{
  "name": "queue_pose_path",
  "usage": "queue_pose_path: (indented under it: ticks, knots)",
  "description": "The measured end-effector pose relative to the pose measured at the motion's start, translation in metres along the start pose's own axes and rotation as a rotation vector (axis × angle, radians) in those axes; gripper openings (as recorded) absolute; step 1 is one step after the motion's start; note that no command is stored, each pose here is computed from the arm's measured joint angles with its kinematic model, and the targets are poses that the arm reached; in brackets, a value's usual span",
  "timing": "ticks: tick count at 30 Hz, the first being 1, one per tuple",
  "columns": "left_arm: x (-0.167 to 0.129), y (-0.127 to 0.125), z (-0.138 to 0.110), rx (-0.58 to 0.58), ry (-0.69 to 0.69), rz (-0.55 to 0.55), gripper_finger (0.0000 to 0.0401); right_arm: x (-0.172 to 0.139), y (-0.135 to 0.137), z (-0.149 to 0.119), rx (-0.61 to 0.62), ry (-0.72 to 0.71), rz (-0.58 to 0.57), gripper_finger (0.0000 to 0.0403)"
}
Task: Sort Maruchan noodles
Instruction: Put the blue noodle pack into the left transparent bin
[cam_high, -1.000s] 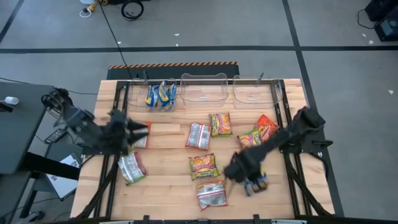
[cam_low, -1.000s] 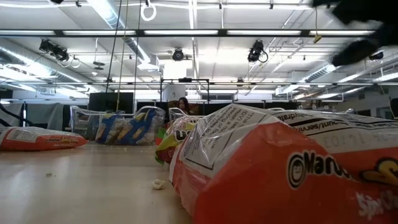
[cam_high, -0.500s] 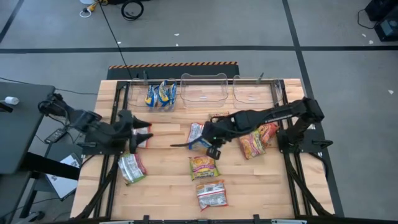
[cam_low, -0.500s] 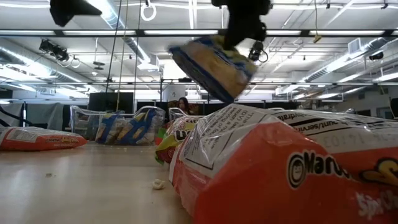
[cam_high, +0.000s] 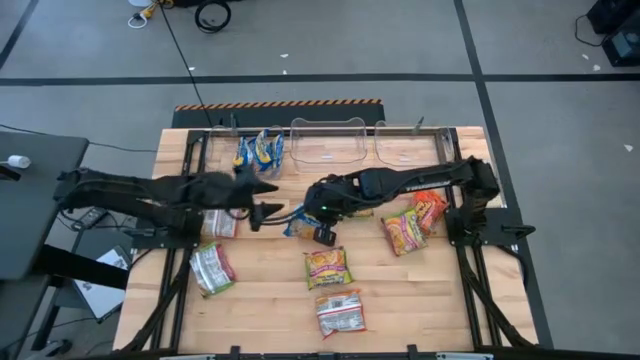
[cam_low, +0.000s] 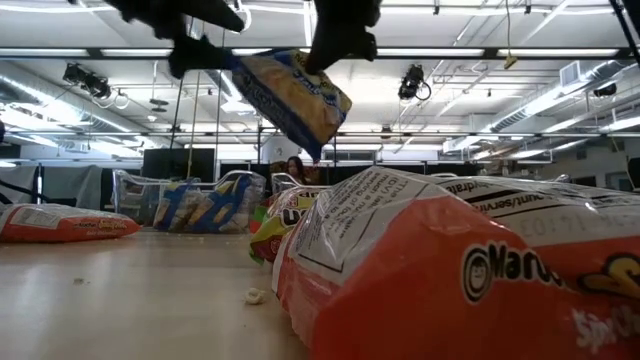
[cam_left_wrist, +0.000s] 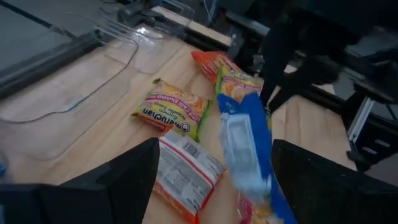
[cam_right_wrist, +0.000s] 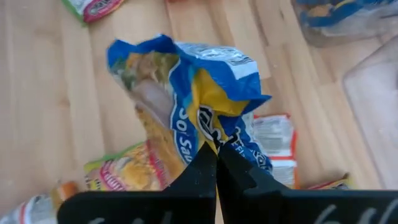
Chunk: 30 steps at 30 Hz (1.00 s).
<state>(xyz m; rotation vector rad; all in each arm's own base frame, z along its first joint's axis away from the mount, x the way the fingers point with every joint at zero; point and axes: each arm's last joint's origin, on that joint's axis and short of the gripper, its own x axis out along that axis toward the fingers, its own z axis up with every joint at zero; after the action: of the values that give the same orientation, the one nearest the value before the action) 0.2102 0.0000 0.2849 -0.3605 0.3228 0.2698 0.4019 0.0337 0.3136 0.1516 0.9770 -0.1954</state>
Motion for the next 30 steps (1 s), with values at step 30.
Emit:
queue_pose_path:
  ticks: [30]
  knots:
    - [0.091,0.019,-0.016,0.122,0.063,-0.234,0.016,-0.022,-0.004,0.016,-0.056,-0.117,0.006,0.0062]
